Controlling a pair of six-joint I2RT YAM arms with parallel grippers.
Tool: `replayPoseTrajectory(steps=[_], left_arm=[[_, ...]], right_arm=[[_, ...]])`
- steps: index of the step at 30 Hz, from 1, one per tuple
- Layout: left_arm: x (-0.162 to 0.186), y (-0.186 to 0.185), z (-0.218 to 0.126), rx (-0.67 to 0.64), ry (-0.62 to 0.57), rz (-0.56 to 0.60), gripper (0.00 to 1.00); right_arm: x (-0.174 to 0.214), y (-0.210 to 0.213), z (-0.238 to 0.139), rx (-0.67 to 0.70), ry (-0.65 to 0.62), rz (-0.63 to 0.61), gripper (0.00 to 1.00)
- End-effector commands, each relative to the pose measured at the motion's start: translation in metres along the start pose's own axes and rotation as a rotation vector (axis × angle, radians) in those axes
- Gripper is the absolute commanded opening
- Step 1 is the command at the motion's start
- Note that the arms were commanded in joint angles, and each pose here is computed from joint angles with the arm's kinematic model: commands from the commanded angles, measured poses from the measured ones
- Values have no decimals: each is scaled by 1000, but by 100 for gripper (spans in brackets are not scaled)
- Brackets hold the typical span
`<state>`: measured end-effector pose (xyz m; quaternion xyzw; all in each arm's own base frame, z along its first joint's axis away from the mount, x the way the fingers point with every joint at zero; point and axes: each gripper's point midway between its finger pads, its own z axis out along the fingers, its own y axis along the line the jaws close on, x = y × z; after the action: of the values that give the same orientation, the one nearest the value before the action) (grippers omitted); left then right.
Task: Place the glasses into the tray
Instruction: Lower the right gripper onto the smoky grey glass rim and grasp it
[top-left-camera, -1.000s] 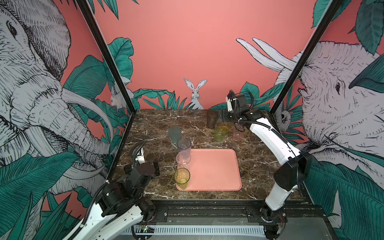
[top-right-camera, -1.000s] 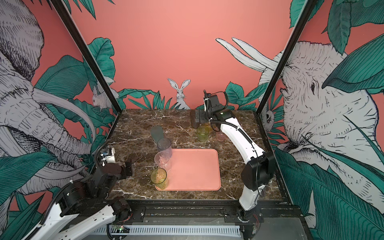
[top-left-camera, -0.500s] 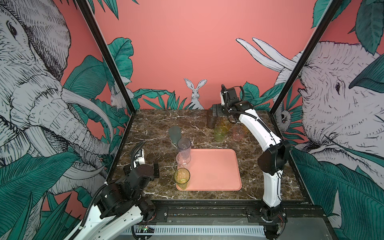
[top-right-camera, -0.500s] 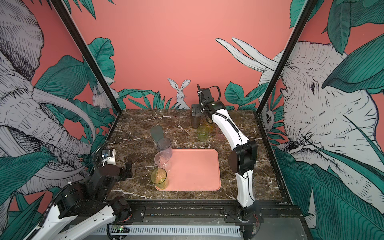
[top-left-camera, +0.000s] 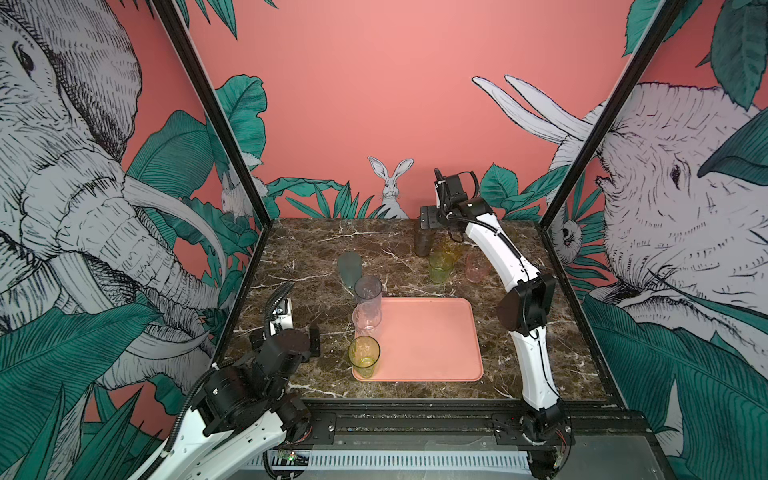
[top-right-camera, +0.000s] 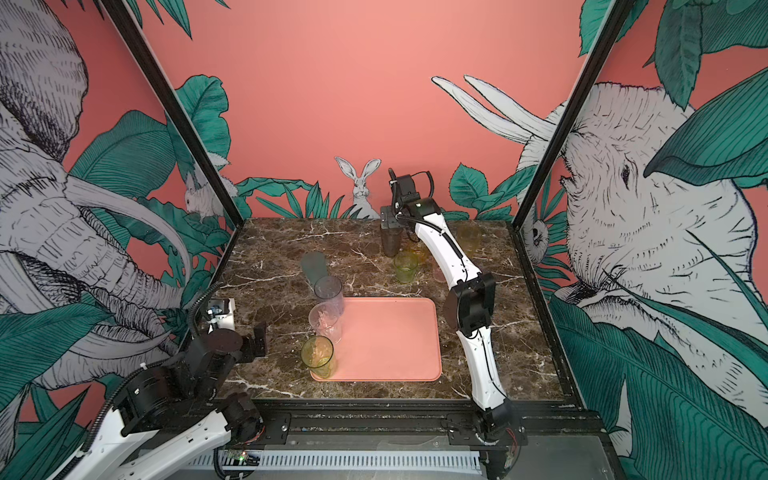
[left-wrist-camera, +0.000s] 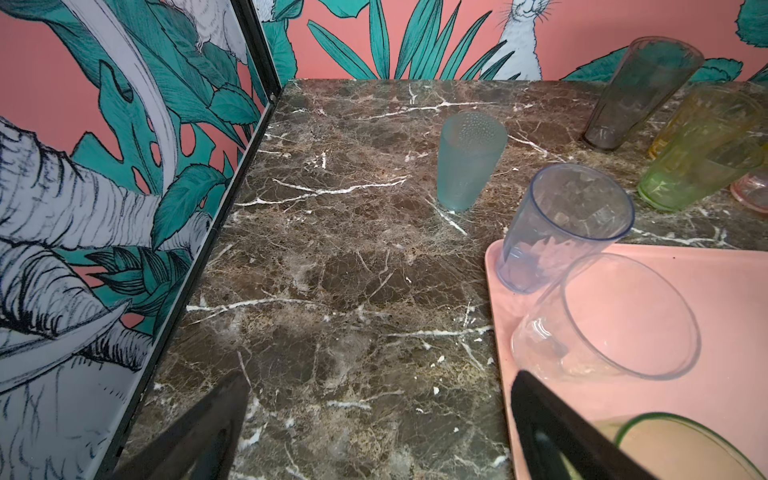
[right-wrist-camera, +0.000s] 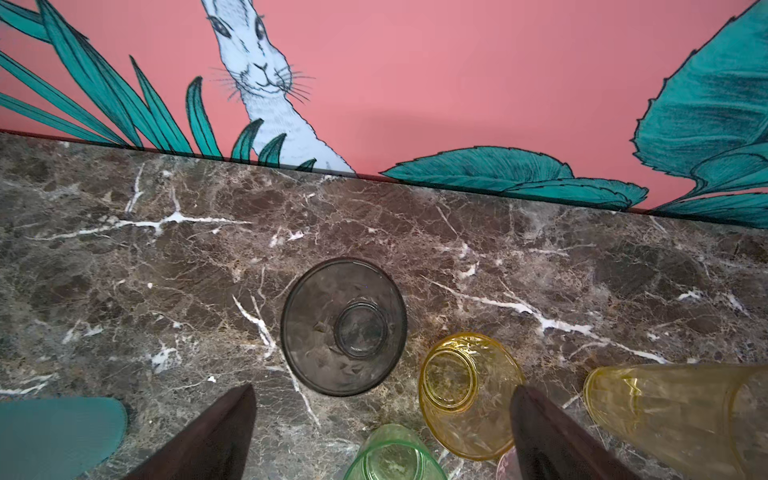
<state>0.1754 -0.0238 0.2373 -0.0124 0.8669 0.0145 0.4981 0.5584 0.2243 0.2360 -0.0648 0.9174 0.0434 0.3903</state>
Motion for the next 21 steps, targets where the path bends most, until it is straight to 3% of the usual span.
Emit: replayPoseTrajectory(steps=[1, 21], left_arm=[[1, 2, 0, -1, -9, -13, 99], [4, -1, 1, 14, -8, -20, 99]], right_arm=[[-5, -5, 3, -6, -9, 39, 97], [13, -1, 40, -16, 32, 39, 90]])
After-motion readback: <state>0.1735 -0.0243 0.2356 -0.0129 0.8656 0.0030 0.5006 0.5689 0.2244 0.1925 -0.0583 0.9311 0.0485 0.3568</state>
